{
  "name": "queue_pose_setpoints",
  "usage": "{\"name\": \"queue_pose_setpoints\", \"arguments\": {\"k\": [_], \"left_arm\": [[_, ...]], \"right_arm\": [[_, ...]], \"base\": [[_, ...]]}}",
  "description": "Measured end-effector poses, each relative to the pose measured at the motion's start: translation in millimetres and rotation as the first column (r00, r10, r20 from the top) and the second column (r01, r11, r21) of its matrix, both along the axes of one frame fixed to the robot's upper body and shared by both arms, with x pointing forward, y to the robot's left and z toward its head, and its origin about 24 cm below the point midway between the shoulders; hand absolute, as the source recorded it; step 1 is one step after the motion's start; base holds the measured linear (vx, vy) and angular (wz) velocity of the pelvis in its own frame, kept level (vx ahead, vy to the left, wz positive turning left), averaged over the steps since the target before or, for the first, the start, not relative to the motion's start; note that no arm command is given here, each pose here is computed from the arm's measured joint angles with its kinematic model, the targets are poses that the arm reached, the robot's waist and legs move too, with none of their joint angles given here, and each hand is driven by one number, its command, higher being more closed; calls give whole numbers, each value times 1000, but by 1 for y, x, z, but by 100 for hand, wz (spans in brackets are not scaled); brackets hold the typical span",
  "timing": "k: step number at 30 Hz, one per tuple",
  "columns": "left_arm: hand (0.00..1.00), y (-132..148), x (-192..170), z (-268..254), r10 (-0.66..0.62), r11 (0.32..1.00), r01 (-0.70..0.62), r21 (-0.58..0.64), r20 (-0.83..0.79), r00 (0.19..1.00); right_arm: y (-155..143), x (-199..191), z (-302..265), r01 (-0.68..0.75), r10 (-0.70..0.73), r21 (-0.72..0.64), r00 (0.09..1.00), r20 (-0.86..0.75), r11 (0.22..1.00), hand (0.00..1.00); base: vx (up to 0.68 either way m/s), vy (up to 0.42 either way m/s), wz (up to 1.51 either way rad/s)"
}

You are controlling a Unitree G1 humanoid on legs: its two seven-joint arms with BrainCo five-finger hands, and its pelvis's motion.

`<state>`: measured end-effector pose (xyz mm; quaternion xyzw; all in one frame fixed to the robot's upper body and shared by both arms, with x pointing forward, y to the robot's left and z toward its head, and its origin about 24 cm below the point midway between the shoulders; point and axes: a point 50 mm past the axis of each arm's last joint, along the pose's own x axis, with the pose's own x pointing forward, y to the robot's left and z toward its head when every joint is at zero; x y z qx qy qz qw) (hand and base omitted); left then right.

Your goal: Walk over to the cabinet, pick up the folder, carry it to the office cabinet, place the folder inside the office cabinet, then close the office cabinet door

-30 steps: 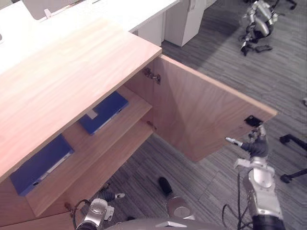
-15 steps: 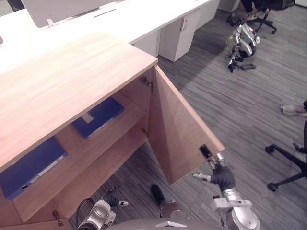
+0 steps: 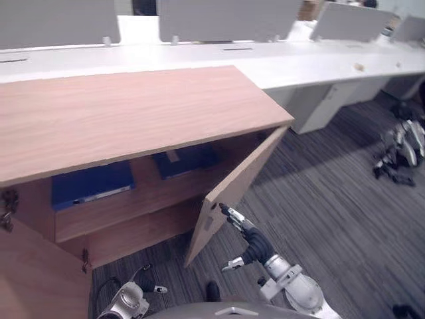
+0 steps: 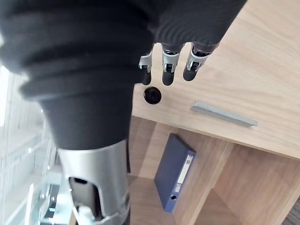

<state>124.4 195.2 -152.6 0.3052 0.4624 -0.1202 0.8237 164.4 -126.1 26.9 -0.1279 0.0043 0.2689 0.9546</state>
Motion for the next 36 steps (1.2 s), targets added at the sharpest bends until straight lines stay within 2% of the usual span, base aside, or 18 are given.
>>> {"name": "queue_pose_setpoints", "arguments": {"k": [3, 9, 13, 18, 22, 29, 36], "left_arm": [[0, 7, 5, 2, 16, 1000, -16, 13, 15, 1000], [0, 23, -2, 3, 101, 994, -101, 36, 4, 995], [0, 31, -15, 1, 172, 984, -171, 49, -8, 985], [0, 31, -24, -1, 199, 979, -198, 44, -25, 980], [0, 31, -27, -2, 249, 968, -248, 29, -23, 968], [0, 29, -27, -1, 274, 962, -274, 23, 3, 962], [0, 28, -24, 0, 341, 940, -341, -1, 31, 940]], "right_arm": [[-10, 29, -11, 65, -65, -58, 998, 2, 996, 0], [-32, 65, -14, 250, -248, -65, 968, 28, 966, 0], [-44, 74, -18, 337, -337, -81, 941, 19, 938, 0], [-47, 81, -22, 409, -410, -66, 912, 4, 910, 0], [-50, 78, -37, 477, -480, -60, 876, -55, 877, 0], [-51, 54, -76, 508, -528, -145, 824, -207, 849, 0], [-54, 14, -125, 550, -616, -279, 683, -391, 787, 0]], "base": [[6, 14, 56], [17, -12, 46], [7, -21, 33], [-33, -29, 15], [-58, -15, 6], [-18, -8, 3], [29, 4, -2]]}}
